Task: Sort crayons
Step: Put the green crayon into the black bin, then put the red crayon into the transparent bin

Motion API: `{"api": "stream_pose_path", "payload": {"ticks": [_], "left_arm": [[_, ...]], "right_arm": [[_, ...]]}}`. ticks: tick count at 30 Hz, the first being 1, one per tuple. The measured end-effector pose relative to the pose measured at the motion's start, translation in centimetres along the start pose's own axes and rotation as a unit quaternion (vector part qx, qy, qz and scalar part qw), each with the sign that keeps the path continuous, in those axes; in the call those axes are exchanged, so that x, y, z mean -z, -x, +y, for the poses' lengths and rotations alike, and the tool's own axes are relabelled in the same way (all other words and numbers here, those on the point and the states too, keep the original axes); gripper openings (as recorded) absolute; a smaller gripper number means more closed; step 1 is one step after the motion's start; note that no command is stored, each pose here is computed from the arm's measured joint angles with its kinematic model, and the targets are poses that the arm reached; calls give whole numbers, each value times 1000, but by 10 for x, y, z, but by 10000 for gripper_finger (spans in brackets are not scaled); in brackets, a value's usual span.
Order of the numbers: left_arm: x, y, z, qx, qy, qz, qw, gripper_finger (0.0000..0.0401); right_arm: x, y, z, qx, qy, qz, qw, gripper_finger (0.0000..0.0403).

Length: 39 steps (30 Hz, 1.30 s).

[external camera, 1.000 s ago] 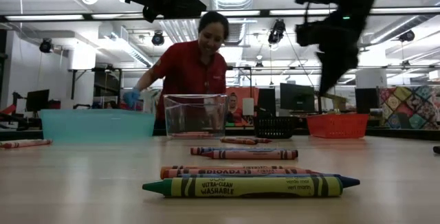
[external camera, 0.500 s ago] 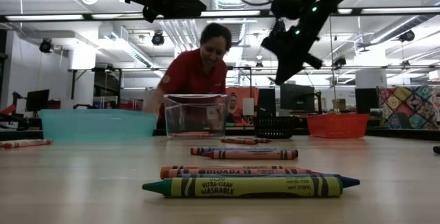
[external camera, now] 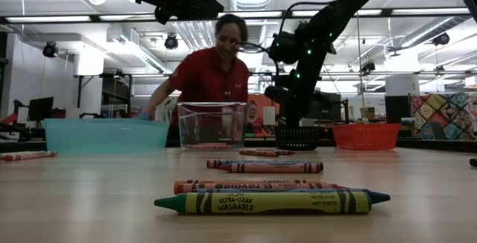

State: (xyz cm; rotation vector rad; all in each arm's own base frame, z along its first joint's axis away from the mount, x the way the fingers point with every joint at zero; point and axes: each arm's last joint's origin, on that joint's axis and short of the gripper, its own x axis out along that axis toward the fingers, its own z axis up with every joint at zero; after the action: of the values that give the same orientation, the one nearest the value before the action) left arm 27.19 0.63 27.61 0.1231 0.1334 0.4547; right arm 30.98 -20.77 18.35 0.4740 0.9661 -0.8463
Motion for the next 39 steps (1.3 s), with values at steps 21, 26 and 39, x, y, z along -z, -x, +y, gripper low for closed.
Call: {"api": "stream_pose_path", "payload": {"ticks": [21, 26, 39], "left_arm": [[0, 0, 0, 0, 0, 0, 1000, 129], [0, 0, 0, 0, 0, 0, 1000, 129], [0, 0, 0, 0, 0, 0, 1000, 129]], "right_arm": [[3, -9, 1, 4, 4, 11, 1000, 45], [2, -8, 1, 4, 1, 9, 1000, 85], [-13, 20, 3, -5, 14, -13, 1000, 134]]}}
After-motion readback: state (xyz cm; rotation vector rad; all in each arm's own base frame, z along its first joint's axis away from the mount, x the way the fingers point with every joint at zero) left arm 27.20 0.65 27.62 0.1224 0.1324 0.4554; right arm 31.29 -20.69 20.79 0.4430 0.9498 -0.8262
